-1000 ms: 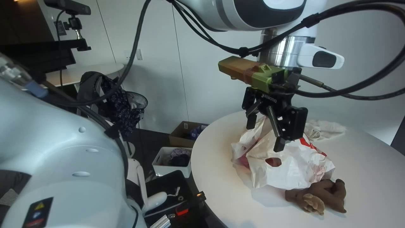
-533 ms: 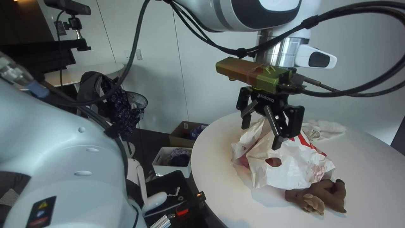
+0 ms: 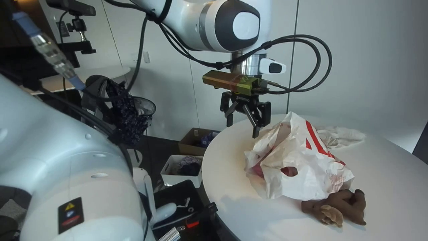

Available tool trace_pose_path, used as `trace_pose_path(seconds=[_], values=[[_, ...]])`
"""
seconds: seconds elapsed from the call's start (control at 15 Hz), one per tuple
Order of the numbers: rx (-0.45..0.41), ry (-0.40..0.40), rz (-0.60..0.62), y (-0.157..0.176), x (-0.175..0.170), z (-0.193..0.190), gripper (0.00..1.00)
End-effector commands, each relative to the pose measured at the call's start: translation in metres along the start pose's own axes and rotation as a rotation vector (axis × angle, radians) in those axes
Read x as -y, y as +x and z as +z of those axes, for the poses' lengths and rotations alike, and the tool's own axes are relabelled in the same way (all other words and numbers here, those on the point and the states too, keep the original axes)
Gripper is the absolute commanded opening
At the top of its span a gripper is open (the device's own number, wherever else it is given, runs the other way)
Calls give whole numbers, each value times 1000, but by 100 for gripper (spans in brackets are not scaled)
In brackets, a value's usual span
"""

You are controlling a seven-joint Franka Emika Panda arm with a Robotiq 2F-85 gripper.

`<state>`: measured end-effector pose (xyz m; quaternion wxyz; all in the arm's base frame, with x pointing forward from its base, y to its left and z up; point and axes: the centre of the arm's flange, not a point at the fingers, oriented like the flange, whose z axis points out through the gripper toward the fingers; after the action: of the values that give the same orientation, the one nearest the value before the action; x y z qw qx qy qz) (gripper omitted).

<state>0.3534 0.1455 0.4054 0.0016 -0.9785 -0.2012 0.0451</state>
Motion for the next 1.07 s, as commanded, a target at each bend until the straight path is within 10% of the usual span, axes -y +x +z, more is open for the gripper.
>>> trace_pose_path(seconds=[0.0,1.0], values=[[2,2,2,1,-1,1,100],[-84,99,-92,131,44,116,100]])
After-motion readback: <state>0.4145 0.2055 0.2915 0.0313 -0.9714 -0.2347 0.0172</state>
